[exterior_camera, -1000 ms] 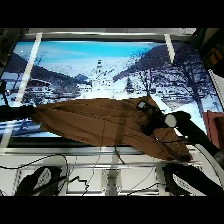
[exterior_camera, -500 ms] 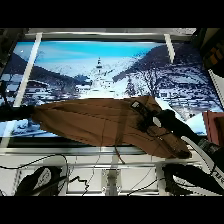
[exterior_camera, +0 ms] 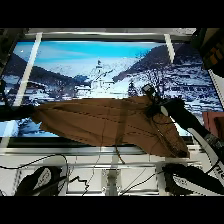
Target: Fold the clothes and pants, and hang the long-sleeved shirts on hangers.
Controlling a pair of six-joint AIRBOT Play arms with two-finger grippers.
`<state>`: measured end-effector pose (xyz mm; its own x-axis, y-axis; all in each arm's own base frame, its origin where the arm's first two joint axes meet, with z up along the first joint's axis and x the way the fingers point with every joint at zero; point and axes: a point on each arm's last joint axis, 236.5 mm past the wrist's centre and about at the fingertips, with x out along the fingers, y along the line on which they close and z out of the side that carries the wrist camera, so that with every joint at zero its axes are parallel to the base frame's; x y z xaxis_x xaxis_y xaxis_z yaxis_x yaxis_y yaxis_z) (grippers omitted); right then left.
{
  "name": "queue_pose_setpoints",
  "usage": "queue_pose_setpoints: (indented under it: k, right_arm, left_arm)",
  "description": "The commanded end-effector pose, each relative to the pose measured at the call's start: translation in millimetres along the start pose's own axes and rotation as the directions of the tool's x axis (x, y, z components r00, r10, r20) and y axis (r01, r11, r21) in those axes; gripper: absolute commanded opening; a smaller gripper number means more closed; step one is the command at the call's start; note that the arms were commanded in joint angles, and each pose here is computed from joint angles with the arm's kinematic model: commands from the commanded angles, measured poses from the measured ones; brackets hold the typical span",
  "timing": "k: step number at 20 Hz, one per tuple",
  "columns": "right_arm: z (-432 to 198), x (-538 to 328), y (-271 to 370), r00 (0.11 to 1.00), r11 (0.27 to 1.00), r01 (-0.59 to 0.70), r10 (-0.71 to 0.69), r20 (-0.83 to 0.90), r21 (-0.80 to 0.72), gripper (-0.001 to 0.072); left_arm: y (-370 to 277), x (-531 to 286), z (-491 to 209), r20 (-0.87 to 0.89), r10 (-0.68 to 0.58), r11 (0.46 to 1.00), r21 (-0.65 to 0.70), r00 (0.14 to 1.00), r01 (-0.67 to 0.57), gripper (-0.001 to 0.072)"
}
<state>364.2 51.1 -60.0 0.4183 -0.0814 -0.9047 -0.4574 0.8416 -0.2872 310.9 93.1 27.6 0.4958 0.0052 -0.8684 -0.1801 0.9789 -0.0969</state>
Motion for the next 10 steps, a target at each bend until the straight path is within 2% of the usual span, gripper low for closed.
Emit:
queue_pose_setpoints:
  k: [1,6,10]
  right_arm:
    - [-21.9,1.2,-22.1,0.998,0.995,0.018,-0.011,-0.070,0.100,0.0048]
    - [9.5,-9.4,-41.1,0.998,0.992,0.055,-0.058,0.025,0.114,0.0036]
    - [80.2,-61.4,-122.0,0.944,0.947,0.134,-0.212,0.253,0.290,0.0035]
  left_arm:
    - [0.0,0.3,0.0,0.000,0.000,1.000,0.000,1.000,0.000,0.0025]
    - [7.5,-0.9,23.3,0.099,0.032,0.999,-0.002,0.995,-0.032,0.0025]
    - [22.1,-10.8,68.0,0.287,0.094,0.995,-0.071,0.953,-0.076,0.0025]
